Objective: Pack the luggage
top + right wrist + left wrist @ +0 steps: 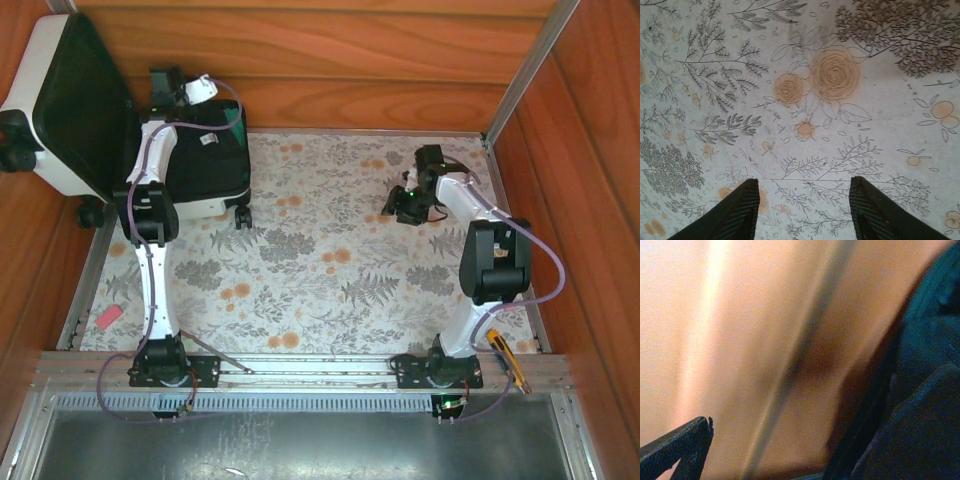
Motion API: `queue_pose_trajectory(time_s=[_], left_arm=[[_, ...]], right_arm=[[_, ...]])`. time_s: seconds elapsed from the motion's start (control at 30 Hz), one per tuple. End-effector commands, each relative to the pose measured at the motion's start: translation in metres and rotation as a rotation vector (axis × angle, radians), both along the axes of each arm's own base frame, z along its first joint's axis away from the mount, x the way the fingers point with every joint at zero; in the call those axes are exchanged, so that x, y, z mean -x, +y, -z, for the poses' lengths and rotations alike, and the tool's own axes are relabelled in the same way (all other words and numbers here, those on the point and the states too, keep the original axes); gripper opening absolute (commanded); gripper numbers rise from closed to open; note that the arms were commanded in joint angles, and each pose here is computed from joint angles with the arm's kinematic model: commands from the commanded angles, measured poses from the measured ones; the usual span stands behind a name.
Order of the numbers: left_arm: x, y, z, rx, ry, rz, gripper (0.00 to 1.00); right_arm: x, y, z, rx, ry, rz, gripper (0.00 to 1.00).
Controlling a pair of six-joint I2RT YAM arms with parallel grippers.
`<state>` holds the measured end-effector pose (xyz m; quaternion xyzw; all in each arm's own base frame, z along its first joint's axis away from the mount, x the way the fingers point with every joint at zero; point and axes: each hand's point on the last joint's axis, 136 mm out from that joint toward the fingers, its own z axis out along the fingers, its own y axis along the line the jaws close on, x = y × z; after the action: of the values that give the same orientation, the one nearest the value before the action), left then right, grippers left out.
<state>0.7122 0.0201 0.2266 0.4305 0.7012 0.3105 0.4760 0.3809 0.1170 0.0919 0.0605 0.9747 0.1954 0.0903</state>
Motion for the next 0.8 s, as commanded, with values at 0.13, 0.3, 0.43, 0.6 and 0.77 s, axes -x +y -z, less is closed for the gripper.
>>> queue_pose_trajectory(time_s=[0.13,0.3,0.43,0.6,0.77], left_arm=[[-0.007,0.000,-0.085,0.373,-0.246,-0.079,1.00],[-0.001,0.005,-0.060,0.343,-0.132,-0.125,1.00],[0.014,0.013,-0.021,0.337,0.019,-0.160,1.00],[0.037,0.023,0.023,0.364,0.158,-0.198,1.00],[0.051,0.026,0.040,0.364,0.212,-0.220,1.00]], right_arm=[[0.010,0.019,-0.004,0.006,-0.007,-0.059,0.49],[0.013,0.026,-0.005,0.000,-0.021,-0.086,0.48],[0.015,0.027,-0.007,0.000,-0.031,-0.102,0.48],[0.012,0.031,-0.012,-0.014,-0.049,-0.116,0.48],[0.002,0.046,-0.024,-0.054,-0.104,-0.149,0.53]])
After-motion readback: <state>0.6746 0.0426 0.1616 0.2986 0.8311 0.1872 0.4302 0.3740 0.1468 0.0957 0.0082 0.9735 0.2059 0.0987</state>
